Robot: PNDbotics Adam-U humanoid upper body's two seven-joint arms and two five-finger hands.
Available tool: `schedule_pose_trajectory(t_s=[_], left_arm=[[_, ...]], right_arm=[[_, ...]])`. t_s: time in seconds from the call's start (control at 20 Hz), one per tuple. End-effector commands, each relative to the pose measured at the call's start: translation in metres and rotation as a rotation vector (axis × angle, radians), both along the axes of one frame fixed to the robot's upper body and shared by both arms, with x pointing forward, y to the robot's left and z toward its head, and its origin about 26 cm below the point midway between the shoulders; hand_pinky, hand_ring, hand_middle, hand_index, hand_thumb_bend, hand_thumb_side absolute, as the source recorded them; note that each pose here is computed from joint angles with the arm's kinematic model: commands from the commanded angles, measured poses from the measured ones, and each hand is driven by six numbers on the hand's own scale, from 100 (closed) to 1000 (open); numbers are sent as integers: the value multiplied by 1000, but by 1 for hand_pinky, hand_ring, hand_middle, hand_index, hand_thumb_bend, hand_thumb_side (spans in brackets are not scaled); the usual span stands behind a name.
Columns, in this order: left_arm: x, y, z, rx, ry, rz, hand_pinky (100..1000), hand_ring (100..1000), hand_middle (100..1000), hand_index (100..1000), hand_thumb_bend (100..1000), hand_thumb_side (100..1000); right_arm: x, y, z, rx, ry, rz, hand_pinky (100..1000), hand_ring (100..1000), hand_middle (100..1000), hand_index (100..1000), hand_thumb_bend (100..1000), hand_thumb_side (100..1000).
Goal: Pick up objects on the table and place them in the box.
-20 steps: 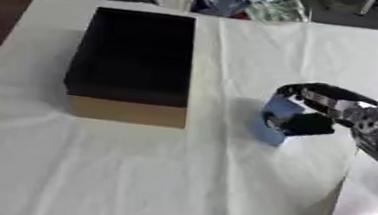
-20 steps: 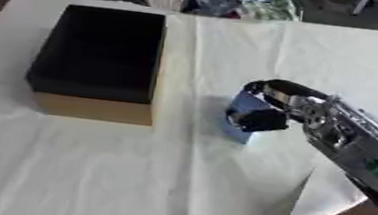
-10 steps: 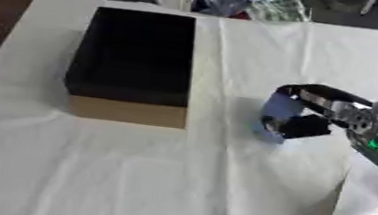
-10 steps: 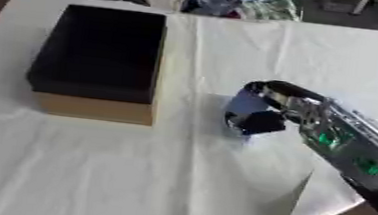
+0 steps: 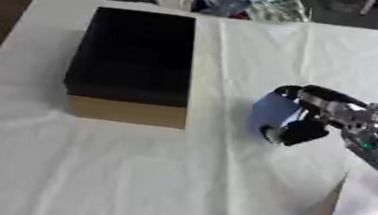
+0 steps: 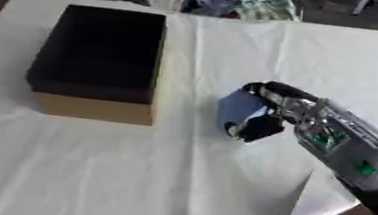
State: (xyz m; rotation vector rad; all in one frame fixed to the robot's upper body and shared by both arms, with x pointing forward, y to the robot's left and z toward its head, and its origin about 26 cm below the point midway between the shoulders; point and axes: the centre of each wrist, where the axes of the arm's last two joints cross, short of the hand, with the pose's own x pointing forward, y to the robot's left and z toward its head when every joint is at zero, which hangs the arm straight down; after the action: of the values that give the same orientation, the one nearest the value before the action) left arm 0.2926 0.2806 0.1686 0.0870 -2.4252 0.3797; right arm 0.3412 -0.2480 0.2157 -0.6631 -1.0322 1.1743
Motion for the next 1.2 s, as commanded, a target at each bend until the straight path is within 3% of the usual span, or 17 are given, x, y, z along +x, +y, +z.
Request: schedule_pose_trajectory(t_s=[0.05, 0.2, 0.45, 0.85, 1.2], left_arm=[[-2, -1, 7, 10, -26, -6, 954, 657, 632, 819, 100, 482], [-1, -1, 8, 10, -27, -5, 954, 658, 632, 818, 100, 481], [-1, -1, 8, 9, -28, -6, 954, 658, 633, 818, 100, 484], [-1, -1, 9, 10, -30, -8, 955, 659, 634, 819, 100, 486], [-1, -1, 9, 13, -31, -9, 954, 659, 635, 819, 100, 481]], right_arm=[[0, -2, 2, 21, 114, -84, 674, 669, 784, 1000, 270, 237], [2, -4, 0, 31, 96, -100, 650, 649, 755, 1000, 200, 157], [5, -7, -2, 45, 58, -132, 636, 634, 723, 1000, 103, 119], [8, -10, -6, 75, 14, -170, 617, 620, 662, 937, 100, 100], [-1, -5, 13, 83, -77, -143, 615, 615, 656, 923, 100, 100]])
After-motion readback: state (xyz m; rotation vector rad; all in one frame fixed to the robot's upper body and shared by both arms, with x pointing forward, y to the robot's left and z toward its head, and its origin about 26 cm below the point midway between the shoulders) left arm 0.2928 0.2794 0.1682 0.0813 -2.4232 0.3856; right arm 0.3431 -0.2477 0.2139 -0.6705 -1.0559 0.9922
